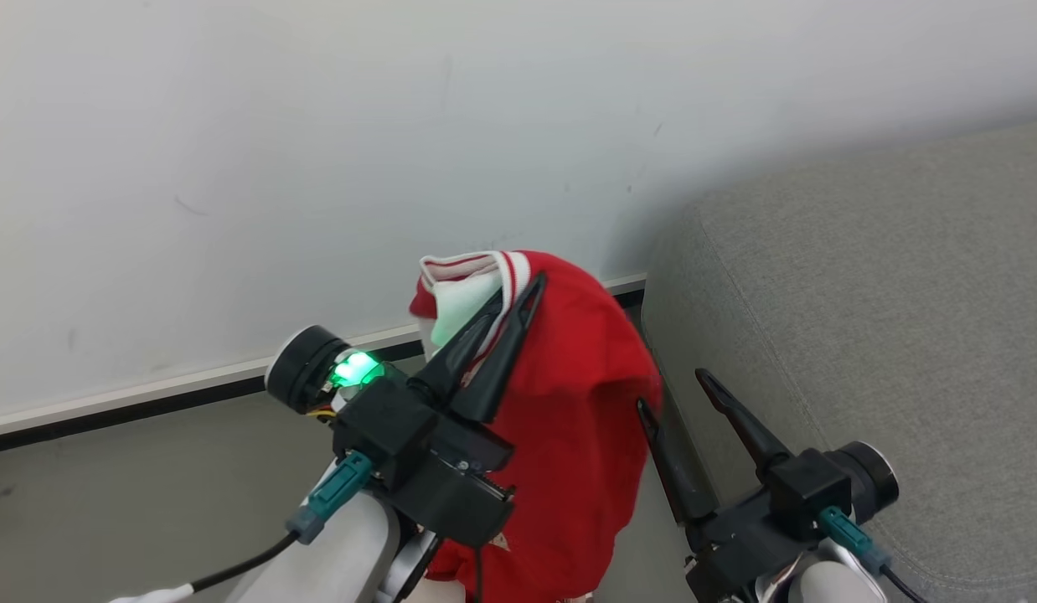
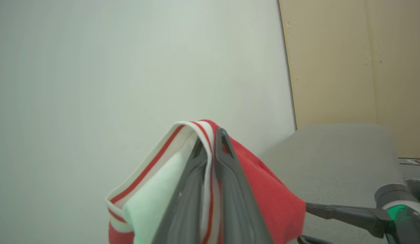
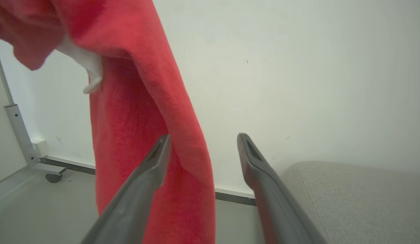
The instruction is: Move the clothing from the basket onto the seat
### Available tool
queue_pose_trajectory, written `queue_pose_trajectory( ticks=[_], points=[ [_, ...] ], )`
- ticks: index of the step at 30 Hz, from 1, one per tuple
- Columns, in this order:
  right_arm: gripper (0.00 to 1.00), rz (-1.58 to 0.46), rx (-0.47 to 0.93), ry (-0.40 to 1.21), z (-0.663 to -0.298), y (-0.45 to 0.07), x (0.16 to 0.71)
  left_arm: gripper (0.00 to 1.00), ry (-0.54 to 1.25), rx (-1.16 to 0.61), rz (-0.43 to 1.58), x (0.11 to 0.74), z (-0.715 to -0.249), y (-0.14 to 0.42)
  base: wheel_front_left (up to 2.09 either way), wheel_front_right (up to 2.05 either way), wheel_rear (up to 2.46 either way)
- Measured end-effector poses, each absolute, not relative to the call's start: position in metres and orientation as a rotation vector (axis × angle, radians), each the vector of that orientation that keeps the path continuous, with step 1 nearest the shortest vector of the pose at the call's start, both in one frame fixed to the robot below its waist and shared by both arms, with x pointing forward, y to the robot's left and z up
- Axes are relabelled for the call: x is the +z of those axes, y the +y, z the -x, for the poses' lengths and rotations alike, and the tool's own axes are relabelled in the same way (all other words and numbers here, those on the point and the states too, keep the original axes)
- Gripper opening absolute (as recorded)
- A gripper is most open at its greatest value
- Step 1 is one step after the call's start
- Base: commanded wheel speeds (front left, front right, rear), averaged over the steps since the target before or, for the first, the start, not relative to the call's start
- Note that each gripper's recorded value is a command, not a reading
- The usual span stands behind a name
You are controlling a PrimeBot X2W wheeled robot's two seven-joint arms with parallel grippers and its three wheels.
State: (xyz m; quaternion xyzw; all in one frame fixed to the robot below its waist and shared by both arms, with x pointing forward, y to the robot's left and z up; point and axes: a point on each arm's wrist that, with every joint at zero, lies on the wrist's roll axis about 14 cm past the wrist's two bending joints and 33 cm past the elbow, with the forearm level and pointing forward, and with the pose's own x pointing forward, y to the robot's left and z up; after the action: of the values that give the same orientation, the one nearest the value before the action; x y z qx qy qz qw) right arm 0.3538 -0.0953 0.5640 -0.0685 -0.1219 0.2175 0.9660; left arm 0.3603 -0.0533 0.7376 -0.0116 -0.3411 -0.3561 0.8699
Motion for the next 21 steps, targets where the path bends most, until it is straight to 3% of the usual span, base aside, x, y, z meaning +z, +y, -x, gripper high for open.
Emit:
queue_pose_trajectory(
  ticks=[11, 12, 13, 14, 21],
  points=[
    [1.00, 0.140, 0.488, -0.296, -0.361, -0.079, 0.581, 0.00, -0.704, -0.845, 0.028, 0.741, -0.340, -0.074, 0.00, 0.00, 0.00],
    [0.82, 0.134, 0.497, -0.302, -0.360, -0.076, 0.583, 0.00, -0.695, -0.848, 0.028, 0.739, -0.341, -0.075, 0.00, 0.00, 0.00],
    [0.29, 0.130, 0.502, -0.305, -0.360, -0.074, 0.584, 0.00, -0.688, -0.849, 0.026, 0.738, -0.342, -0.075, 0.00, 0.00, 0.00],
    [0.00, 0.124, 0.509, -0.303, -0.359, -0.072, 0.584, 0.00, -0.679, -0.849, 0.023, 0.736, -0.343, -0.076, 0.00, 0.00, 0.00],
    [0.00, 0.100, 0.507, -0.295, -0.359, -0.073, 0.582, 0.00, -0.610, -0.828, -0.003, 0.713, -0.362, -0.074, 0.00, 0.00, 0.00]
  ],
)
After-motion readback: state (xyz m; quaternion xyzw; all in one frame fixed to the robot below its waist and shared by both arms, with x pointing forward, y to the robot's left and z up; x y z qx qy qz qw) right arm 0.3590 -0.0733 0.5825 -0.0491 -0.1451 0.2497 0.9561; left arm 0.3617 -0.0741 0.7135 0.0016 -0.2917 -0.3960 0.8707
